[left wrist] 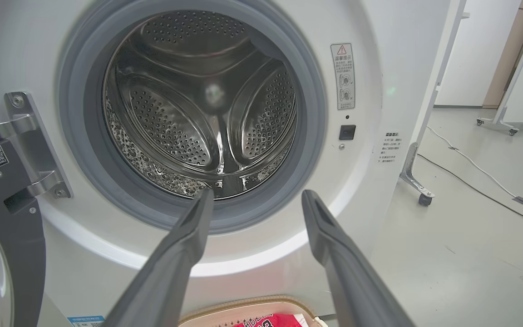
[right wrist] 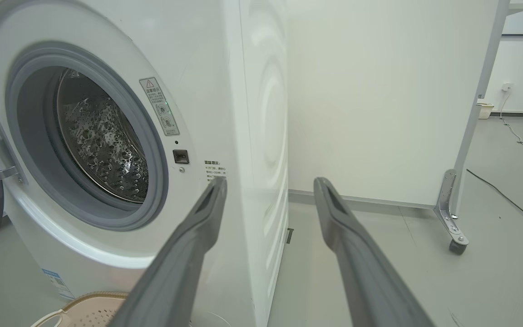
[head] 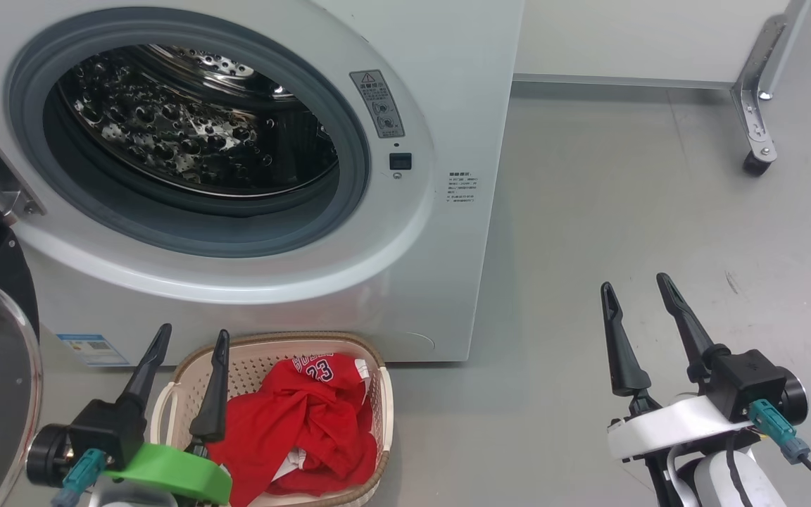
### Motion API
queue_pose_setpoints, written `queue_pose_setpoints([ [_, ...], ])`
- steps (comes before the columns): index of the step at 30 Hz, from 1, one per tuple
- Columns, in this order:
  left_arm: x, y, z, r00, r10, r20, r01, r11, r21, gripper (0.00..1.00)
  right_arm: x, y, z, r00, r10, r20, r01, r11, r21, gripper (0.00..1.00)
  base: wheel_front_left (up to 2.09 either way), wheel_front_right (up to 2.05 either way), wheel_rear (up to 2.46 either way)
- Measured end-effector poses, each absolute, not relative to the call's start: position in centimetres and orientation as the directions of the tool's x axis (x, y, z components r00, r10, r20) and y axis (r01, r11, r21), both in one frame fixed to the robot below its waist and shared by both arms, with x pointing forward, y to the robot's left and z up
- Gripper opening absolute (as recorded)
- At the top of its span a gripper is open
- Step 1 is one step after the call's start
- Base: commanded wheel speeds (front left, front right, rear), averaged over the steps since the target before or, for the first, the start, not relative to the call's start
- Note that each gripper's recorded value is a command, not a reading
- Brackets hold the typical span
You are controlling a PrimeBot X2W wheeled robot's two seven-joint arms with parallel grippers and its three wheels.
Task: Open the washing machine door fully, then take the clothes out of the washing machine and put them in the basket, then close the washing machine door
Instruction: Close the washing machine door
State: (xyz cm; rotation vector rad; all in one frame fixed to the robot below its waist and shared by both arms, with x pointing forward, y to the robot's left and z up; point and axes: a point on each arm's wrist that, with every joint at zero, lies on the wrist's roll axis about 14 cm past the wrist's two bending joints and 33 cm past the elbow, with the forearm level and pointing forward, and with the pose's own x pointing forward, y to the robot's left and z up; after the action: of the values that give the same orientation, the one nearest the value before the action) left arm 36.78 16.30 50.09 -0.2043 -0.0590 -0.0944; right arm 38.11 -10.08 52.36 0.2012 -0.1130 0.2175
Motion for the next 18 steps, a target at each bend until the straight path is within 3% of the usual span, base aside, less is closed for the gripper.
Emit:
queue_pose_setpoints([
  [18, 36.59, 15.96, 50.50, 0.992, -0.097, 0.082, 0.112, 0.974, -0.199, 1.00, 38.18, -9.86, 52.21, 0.968, 0.213, 0.130, -0.235, 0.953, 0.189, 1.00, 0.00, 0.00, 0.00],
])
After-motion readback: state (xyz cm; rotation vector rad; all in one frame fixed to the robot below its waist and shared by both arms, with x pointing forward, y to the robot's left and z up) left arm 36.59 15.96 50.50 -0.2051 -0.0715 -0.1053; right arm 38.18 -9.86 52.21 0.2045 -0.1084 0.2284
